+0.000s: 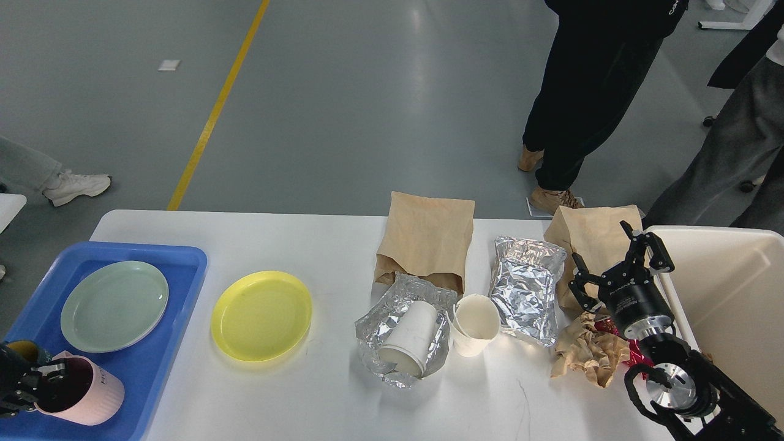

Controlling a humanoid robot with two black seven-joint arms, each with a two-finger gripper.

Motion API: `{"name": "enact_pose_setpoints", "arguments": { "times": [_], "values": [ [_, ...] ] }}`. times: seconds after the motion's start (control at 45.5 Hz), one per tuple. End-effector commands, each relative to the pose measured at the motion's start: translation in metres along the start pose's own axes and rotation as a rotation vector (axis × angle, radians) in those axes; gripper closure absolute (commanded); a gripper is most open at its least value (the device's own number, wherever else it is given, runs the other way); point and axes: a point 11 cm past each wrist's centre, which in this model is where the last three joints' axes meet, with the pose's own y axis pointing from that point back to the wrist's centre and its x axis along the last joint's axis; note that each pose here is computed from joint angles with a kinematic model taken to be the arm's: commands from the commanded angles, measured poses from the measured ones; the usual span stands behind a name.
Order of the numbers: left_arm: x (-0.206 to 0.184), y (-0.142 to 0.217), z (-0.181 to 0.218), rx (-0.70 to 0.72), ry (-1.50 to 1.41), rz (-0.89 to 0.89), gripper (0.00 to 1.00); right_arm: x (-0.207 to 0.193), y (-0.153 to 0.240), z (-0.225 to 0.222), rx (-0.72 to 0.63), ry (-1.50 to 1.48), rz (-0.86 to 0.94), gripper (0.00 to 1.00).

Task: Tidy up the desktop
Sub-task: 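Lower the pink mug beside the tray and open the left gripper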

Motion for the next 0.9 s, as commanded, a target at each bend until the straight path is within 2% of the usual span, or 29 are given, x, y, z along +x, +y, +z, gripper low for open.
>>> {"name": "enact_pose_setpoints", "arguments": {
  "times": [0.0, 0.066, 0.33, 0.352, 0.374, 0.396, 0.505, 0.549, 0.879],
  "values": [
    [0.0016, -0.0003, 0.0010, 0.003, -0.006, 0.013, 0.11, -0.0001, 0.0000, 0.0002, 0.000, -0.001, 0.000, 0.00],
    [0.0008, -0.0003, 0.0004, 0.003, -0.003, 0.009, 0.08, -0.0001, 0.0000, 0.0002, 0.000, -0.001, 0.000, 0.00],
    [0.0023, -0.0003, 0.0010, 0.000, -0.004, 0.022, 0.07, -0.0001, 0.0000, 0.0002, 0.000, -0.001, 0.000, 0.00],
    [0.0026, -0.0004, 0.0026, -0.009, 0.001, 0.024, 0.09, 0.0003, 0.0001, -0.0003, 0.000, 0.001, 0.000, 0.00],
    [0.0020, -0.0009, 0.0042, -0.019, 0.010, 0.024, 0.16, -0.0001, 0.0000, 0.0002, 0.000, -0.001, 0.000, 0.00],
    [0.0004, -0.0014, 0.0041, -0.026, 0.021, 0.021, 0.26, -0.0001, 0.0000, 0.0002, 0.000, -0.001, 0.000, 0.00],
    [-0.0062, -0.0031, 0.0034, -0.026, 0.036, 0.005, 0.87, -0.0001, 0.0000, 0.0002, 0.000, -0.001, 0.000, 0.00],
    [-0.0070, -0.0032, 0.0039, -0.022, 0.034, -0.003, 1.00, -0.0001, 0.0000, 0.0002, 0.000, -0.001, 0.000, 0.00],
    [-0.0052, -0.0035, 0.0042, 0.006, 0.025, 0.008, 1.00, -0.0001, 0.0000, 0.0002, 0.000, -0.001, 0.000, 0.00]
  ]
}}
